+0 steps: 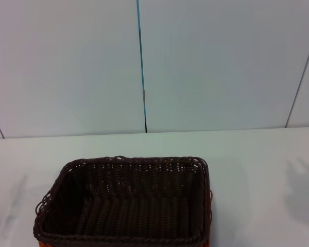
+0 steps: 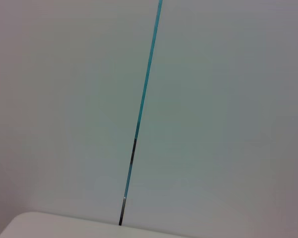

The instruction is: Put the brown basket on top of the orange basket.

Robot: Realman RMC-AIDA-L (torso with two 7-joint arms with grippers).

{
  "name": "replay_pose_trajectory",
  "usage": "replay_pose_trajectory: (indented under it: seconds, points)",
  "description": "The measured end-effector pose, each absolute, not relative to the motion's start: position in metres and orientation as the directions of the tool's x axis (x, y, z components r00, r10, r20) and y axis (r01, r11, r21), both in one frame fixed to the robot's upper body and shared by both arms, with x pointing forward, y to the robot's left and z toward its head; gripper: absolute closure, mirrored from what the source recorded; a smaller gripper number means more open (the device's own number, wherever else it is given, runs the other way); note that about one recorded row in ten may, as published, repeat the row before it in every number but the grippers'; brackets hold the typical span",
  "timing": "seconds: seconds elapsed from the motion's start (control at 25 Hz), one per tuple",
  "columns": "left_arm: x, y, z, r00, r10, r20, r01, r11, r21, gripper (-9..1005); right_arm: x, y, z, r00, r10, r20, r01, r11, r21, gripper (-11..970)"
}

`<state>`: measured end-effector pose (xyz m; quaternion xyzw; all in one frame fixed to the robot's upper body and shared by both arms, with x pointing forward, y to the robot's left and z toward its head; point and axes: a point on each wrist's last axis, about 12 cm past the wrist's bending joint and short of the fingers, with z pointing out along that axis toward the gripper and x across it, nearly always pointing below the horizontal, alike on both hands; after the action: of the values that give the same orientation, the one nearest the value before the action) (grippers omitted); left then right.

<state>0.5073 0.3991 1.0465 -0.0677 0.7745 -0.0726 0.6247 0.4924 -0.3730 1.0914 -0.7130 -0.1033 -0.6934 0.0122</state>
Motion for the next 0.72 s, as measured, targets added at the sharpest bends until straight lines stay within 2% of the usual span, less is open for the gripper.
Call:
replay_pose_trajectory:
  seconds: [0.2,0.44,0.72]
  points:
    - [0.5074,0.3991,1.0465,-0.211,-0.195,-0.958,-0.015,0.980,-0.197,138,0.4915,-0.3736,1.0906,0.020,0.137,0.990,0.165,-0.977,0.132,664]
    - [0.5063,0.4000,1.0461,-0.212,-0.194,-0.958,-0.016,0.981,-0.195,138,0.4908,-0.3748,1.0928,0.011,0.139,0.990,0.163,-0.977,0.135,468]
    - [0.5048,0.4008,1.0455,-0.214,-0.194,-0.957,-0.018,0.981,-0.195,138,0.4909,-0.3759,1.0943,0.006,0.138,0.990,0.159,-0.978,0.135,155]
